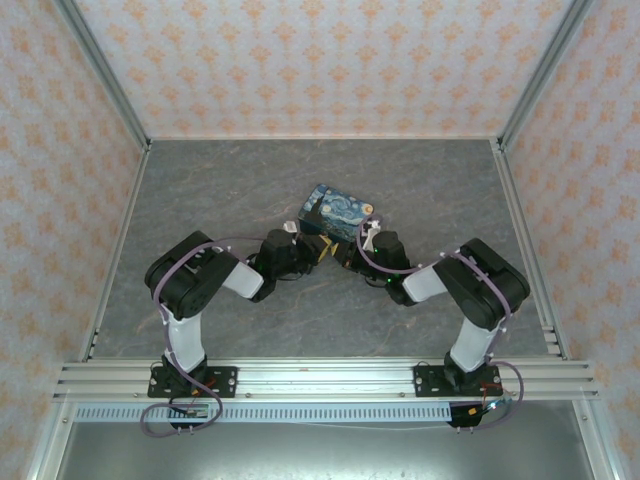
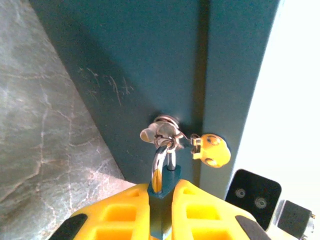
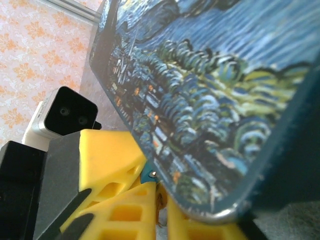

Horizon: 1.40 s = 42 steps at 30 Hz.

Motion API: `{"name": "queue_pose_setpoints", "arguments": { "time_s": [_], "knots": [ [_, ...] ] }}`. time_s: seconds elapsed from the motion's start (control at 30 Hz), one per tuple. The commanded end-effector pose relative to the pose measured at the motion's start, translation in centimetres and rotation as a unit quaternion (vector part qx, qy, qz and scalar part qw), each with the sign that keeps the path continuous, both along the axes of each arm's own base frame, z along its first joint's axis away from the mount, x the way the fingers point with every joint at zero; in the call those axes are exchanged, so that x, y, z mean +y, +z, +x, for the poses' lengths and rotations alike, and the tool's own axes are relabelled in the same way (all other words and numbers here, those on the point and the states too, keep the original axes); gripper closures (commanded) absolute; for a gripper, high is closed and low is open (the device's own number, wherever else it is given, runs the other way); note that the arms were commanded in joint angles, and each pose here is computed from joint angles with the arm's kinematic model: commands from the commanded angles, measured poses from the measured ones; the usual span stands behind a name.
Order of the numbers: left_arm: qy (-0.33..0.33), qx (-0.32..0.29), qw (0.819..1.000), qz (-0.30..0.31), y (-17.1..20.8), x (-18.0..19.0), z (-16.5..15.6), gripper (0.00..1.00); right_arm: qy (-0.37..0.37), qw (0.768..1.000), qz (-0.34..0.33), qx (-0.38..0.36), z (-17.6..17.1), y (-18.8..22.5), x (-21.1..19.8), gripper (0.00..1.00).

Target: Unlock the padlock with the key

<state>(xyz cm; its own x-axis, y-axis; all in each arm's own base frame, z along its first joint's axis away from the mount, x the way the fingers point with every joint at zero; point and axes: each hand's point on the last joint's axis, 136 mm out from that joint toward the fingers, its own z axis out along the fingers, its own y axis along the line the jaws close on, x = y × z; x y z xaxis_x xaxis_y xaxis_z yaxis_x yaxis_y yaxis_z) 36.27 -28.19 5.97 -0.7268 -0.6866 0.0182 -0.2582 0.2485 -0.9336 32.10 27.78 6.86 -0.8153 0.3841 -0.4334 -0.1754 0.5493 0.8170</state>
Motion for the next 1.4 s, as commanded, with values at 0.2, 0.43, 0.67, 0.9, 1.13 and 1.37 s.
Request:
{"name": "queue_pose_setpoints", "arguments": {
  "time_s": [0.2, 0.43, 0.67, 0.9, 1.13, 1.37],
  "knots": [
    [0.0, -0.012, 1.0, 0.011, 2.0, -0.3, -0.1, 1.0, -0.003, 0.997, -0.047, -0.064, -0.7, 3.2, -2.2, 0.6],
    [0.009, 0.032, 0.999, 0.004, 2.2, -0.5, -1.0, 1.0, 0.024, 0.976, -0.179, -0.122, -2.9, 5.5, -5.2, 0.45],
    [0.0, 0.058, 0.998, -0.006, 3.4, -1.8, -1.4, 1.0, 0.108, 0.91, -0.331, -0.226, -5.4, 8.8, -5.9, 0.44],
    [0.006, 0.067, 0.998, -0.016, 4.2, -1.9, -1.8, 1.0, 0.205, 0.789, -0.462, -0.35, -7.1, 9.0, -5.2, 0.45],
    [0.008, 0.073, 0.997, -0.019, 4.6, -1.8, -2.0, 1.0, 0.25, 0.681, -0.535, -0.433, -6.9, 7.7, -5.3, 0.41],
    [0.006, 0.075, 0.997, -0.031, 5.1, -2.5, -2.3, 1.0, 0.246, 0.64, -0.564, -0.46, -5.9, 7.1, -5.1, 0.41]
  ]
}}
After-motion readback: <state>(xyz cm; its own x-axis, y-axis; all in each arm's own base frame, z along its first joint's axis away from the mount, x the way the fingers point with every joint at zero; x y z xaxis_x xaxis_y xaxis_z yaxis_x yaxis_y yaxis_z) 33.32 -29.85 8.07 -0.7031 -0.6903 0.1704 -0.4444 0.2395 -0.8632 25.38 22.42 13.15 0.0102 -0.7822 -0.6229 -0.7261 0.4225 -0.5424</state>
